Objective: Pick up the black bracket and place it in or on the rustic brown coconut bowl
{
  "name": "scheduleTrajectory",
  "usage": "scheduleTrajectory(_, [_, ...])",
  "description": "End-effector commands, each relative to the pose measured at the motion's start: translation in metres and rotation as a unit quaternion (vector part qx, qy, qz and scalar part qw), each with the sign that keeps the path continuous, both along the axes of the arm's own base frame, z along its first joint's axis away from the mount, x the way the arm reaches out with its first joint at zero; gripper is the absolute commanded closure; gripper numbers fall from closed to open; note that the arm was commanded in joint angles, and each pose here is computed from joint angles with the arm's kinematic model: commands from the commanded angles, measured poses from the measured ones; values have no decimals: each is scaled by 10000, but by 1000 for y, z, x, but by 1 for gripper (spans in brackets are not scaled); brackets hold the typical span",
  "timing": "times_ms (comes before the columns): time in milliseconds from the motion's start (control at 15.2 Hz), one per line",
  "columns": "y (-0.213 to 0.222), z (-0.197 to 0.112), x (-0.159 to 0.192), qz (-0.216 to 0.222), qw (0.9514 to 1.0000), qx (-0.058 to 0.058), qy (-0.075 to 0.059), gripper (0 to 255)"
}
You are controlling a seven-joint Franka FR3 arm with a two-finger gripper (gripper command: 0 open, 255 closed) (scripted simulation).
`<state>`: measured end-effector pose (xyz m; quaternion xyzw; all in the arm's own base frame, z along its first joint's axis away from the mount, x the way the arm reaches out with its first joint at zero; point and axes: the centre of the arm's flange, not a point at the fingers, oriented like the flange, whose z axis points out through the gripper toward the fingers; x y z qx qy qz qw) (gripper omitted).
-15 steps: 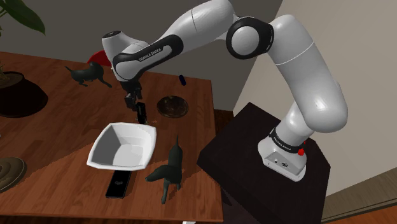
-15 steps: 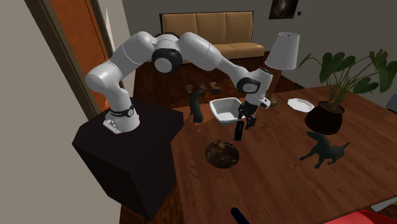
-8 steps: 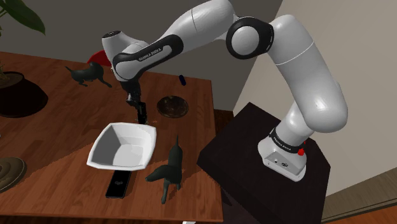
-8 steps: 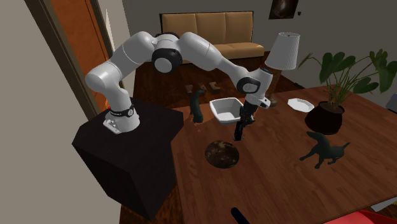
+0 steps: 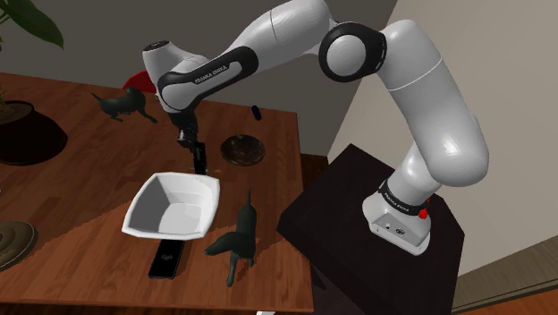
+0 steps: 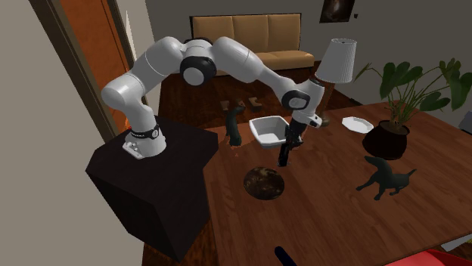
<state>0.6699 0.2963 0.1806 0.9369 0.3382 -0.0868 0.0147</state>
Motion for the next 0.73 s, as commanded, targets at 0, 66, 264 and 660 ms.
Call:
scheduleTrajectory(0, [0, 9, 0, 0, 10000, -1, 0, 255])
scheduleTrajectory(66, [0, 15, 0, 0, 10000, -1, 0, 255])
scheduleTrajectory(264, [0, 30, 0, 0, 10000, -1, 0, 255])
scheduleTrajectory(660, [0, 62, 0, 0, 10000, -1, 0, 255])
